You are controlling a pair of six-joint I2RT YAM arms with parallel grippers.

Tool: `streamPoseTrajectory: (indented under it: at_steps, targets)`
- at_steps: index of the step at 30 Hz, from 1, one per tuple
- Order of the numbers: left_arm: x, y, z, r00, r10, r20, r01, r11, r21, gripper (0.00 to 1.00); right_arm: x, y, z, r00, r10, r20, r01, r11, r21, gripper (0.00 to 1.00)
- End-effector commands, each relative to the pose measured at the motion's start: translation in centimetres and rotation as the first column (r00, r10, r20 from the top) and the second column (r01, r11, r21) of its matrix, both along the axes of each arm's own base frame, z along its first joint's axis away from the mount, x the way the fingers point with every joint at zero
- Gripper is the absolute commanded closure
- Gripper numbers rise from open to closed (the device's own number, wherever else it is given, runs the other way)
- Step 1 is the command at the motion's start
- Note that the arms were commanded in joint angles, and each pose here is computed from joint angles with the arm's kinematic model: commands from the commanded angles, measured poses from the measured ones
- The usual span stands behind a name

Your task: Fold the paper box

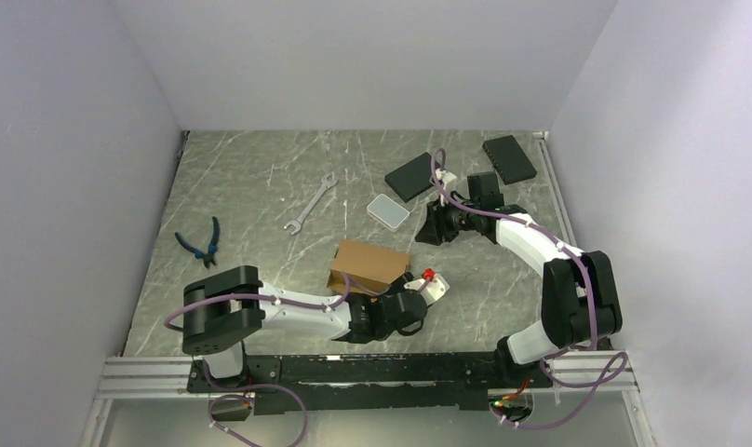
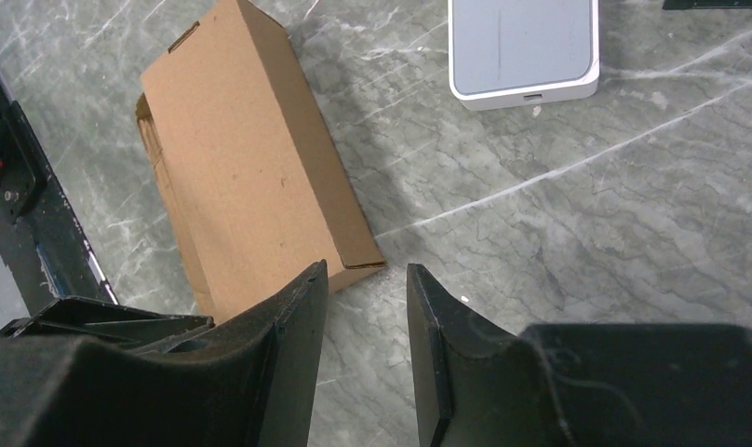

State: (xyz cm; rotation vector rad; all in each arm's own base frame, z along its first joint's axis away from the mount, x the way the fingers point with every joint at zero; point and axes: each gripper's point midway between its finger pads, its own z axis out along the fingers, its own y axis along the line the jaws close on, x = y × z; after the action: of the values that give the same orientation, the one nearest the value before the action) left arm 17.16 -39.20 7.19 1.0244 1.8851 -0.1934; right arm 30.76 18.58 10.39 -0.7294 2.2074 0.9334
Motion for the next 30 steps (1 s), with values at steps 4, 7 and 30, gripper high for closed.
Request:
streamPoseTrajectory:
  at_steps: [4, 7, 30]
  targets:
    - [-0.7, 1.2, 2.6, 0.992, 0.099, -0.072, -0.109, 0.983, -0.149, 0.62, 1.0, 0.0, 0.7, 0.999, -0.008, 0.046, 0.008, 1.0, -0.001, 0.6]
    - [-1.3, 3.4, 4.5, 0.968, 0.185, -0.17, -0.229, 0.93, -0.288, 0.72, 1.8, -0.5, -0.2, 0.998, -0.034, 0.057, 0.037, 0.998, -0.053, 0.73]
    - [2.2, 10.4, 0.2, 0.623, 0.483, -0.616, -0.745, 0.607, -0.278, 1.0, 1.0, 2.2, -4.9, 0.995, 0.096, 0.036, -0.082, 0.957, -0.277, 1.0]
